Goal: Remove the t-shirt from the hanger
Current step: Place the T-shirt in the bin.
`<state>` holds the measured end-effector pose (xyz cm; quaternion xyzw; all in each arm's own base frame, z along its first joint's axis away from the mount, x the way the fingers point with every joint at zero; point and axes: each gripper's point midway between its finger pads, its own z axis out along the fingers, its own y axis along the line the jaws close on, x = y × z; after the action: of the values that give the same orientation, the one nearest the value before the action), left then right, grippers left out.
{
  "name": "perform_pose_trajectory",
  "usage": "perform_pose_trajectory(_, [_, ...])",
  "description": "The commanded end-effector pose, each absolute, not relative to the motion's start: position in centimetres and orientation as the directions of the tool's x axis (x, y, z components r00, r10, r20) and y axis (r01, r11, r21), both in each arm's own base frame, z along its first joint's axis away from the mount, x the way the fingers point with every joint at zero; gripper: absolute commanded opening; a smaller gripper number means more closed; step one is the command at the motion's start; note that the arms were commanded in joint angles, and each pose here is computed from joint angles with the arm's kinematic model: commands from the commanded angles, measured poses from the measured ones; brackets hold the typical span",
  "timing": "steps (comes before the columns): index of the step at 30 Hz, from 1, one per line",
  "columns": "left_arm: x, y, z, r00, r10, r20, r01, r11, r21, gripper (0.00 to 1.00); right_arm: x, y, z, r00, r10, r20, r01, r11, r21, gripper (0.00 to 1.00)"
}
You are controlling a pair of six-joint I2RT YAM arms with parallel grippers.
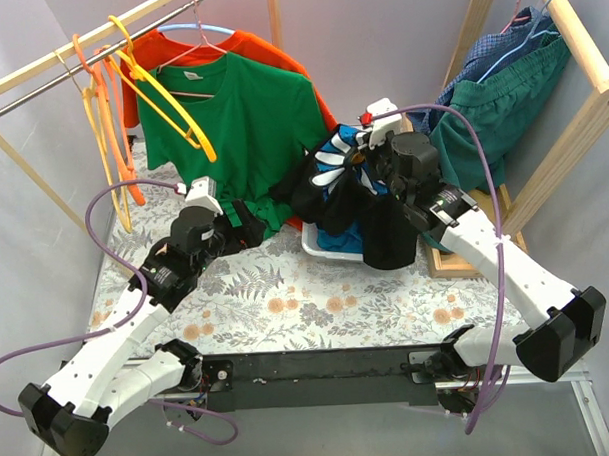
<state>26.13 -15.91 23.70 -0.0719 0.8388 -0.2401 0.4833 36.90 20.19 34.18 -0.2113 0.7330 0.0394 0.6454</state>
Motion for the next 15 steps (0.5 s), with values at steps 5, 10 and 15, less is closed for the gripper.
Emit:
perform_pose_trajectory(5, [27.0, -17.3, 26.4, -0.496, -0.361, -0.790, 0.145, 0.862, -0.486, 0.88, 36.7, 22.8, 46.3, 0.203, 0.054, -0.978, -0.482, 0.875, -0.052, 0.01])
perform_pose_trajectory(10, [27.4, -17.2, 26.5, -0.487, -0.348, -0.801, 0.140, 0.874, -0.465, 0.89, 36.7, 24.7, 49.4, 0.250, 0.108, -0.962, -0.556, 0.829, -0.052, 0.01])
perform_pose_trajectory(15, [27.4, -17.1, 26.0, -0.489, -0.347, -0.800, 0.135, 0.876, -0.463, 0.89, 36.2, 26.3, 50.6, 0.268, 0.161, -0.950, -0.628, 0.777, -0.045, 0.01])
